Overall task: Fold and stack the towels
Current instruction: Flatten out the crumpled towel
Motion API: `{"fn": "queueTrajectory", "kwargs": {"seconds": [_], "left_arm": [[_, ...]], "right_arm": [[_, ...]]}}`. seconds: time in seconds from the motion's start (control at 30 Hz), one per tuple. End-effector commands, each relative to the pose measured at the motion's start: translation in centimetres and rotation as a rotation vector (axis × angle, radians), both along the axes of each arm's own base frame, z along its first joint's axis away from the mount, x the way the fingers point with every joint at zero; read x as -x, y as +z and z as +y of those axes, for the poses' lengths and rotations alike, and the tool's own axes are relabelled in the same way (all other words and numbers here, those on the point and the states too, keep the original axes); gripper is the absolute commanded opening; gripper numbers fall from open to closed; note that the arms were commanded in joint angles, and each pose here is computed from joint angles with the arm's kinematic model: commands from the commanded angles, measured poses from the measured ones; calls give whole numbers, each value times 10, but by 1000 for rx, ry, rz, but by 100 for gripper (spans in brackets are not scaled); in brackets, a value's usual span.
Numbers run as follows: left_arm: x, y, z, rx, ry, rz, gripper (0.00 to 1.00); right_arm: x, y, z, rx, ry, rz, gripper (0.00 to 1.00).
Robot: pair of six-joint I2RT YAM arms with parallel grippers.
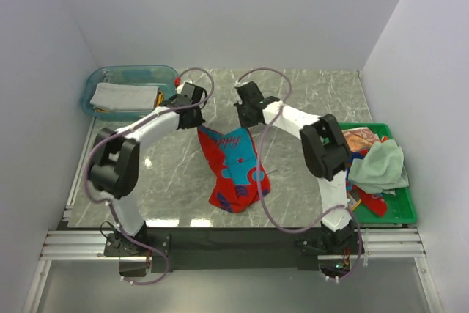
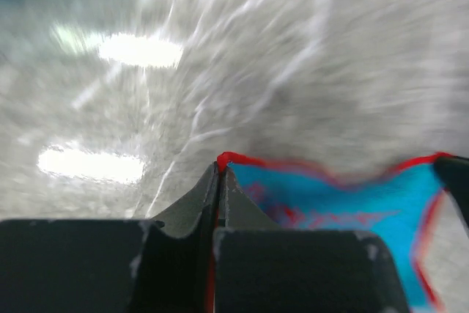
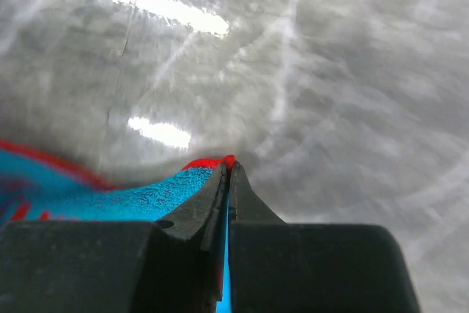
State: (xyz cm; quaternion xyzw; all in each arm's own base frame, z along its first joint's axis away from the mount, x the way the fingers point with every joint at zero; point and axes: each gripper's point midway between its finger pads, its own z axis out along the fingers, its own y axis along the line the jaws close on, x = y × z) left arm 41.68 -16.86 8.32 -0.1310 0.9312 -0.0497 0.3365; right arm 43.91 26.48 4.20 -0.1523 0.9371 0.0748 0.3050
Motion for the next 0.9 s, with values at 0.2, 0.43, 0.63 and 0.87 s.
{"fn": "queueTrajectory", "kwargs": {"seconds": [0.2,0.43,0.63,0.87], "left_arm": [[-23,198,-9,43,-163,-468,1],[-20,304,-1,27,-179,-633,1],[10,405,1,110,-229,-839,1],[63,457,3,180,-338,-976,0]], "right_arm": [[-21,238,-34,-156,-82,-485,0],[-4,359,-58,-202,-103,-705,0],[42,456,-86,-311,-121,-919,0],[96,500,-106,-391,-74,-1023,0]]}}
